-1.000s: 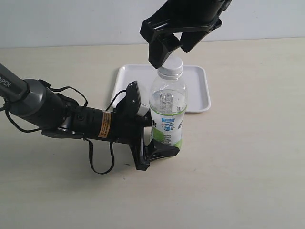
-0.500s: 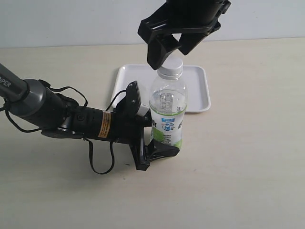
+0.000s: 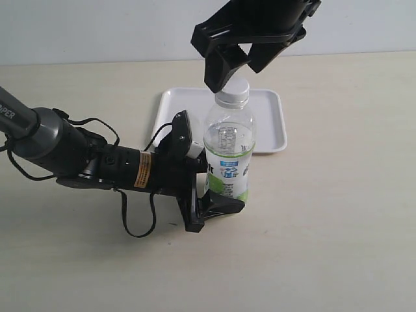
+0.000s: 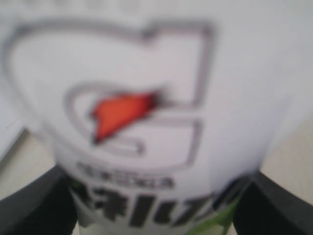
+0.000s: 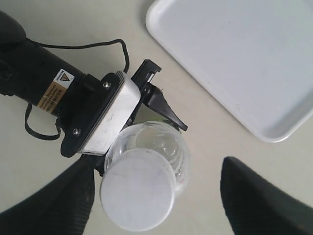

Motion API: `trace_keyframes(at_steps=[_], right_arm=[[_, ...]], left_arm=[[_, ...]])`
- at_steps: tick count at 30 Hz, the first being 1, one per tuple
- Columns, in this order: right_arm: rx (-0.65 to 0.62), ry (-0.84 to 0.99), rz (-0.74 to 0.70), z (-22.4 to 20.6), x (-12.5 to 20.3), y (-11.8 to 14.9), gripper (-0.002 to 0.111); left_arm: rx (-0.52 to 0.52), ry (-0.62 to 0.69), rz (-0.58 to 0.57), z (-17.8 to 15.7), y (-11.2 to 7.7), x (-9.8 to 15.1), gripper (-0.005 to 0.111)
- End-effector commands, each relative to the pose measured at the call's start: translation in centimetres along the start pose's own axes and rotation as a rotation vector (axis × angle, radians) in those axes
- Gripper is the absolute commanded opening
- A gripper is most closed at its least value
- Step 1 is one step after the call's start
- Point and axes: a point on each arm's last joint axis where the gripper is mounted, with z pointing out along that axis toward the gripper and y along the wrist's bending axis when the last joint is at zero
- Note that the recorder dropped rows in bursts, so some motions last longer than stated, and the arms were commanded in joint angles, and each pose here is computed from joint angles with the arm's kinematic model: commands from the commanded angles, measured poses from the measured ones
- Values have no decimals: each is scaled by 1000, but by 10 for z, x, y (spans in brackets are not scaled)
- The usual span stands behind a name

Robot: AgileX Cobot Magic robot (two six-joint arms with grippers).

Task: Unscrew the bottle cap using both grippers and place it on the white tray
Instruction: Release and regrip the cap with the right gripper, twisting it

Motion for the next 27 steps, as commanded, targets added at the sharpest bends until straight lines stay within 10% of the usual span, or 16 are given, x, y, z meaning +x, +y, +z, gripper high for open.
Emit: trace_keyframes(at_steps=[1, 15, 27], right_arm=[[6, -2, 0, -1, 2, 1, 69], [18, 16, -7, 2, 5, -1, 65], [-6, 12, -78, 2, 5, 2, 0]], left_arm=[[-3, -48, 2, -1, 1, -11, 0], [-3, -48, 2, -1, 1, -11, 0], [-3, -48, 2, -1, 1, -11, 0]])
